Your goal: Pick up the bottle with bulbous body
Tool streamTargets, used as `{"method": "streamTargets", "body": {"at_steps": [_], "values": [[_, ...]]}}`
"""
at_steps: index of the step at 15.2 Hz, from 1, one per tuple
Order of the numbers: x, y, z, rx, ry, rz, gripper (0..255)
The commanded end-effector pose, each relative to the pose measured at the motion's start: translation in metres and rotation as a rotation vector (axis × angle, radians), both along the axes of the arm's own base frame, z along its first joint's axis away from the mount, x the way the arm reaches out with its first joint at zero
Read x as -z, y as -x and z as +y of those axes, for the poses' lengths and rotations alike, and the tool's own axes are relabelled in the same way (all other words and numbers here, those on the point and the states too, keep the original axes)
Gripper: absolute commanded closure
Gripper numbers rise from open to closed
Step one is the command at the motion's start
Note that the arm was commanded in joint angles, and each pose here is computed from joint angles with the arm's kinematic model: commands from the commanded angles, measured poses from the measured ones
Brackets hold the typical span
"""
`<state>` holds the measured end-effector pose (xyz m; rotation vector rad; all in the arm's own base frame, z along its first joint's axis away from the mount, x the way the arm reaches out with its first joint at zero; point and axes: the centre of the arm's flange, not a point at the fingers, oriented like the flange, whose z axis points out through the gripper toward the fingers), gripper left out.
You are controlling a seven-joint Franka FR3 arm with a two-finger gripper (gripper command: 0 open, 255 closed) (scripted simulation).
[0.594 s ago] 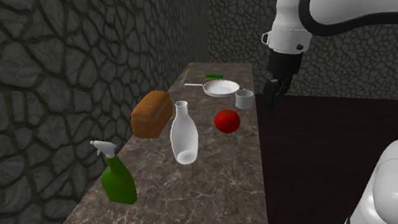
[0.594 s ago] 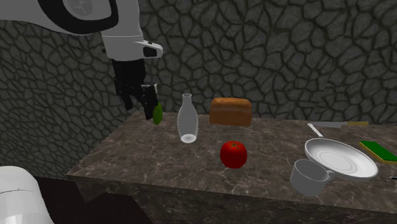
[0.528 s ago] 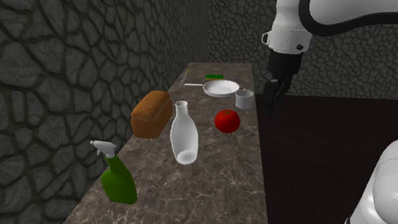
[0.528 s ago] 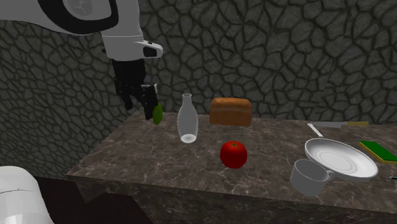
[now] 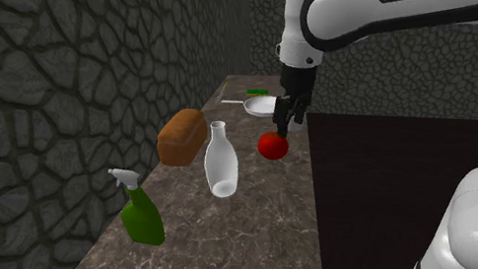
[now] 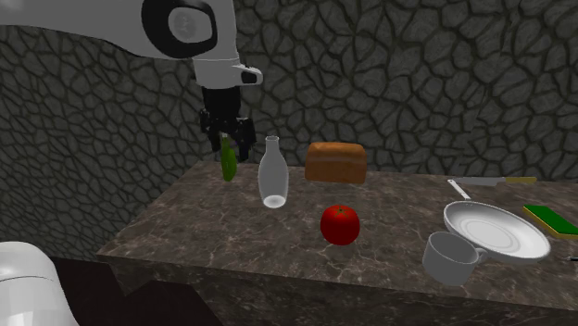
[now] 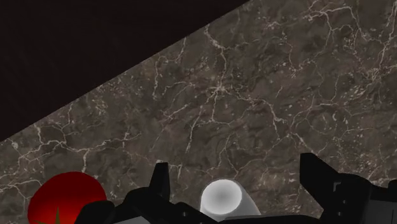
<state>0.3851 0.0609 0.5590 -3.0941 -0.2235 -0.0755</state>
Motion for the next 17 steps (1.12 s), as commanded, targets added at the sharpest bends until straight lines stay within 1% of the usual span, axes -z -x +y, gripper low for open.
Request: {"method": "streamTargets", "body": {"at_steps": [1, 15, 17], "values": [[0.001, -0.028, 0.009, -0.005, 0.005, -0.001, 0], [0.023, -0.201, 0.070, -0.039, 0.041, -0.010, 0], [0.028, -0.202, 0.070, -0.039, 0.041, -0.010, 0]]}}
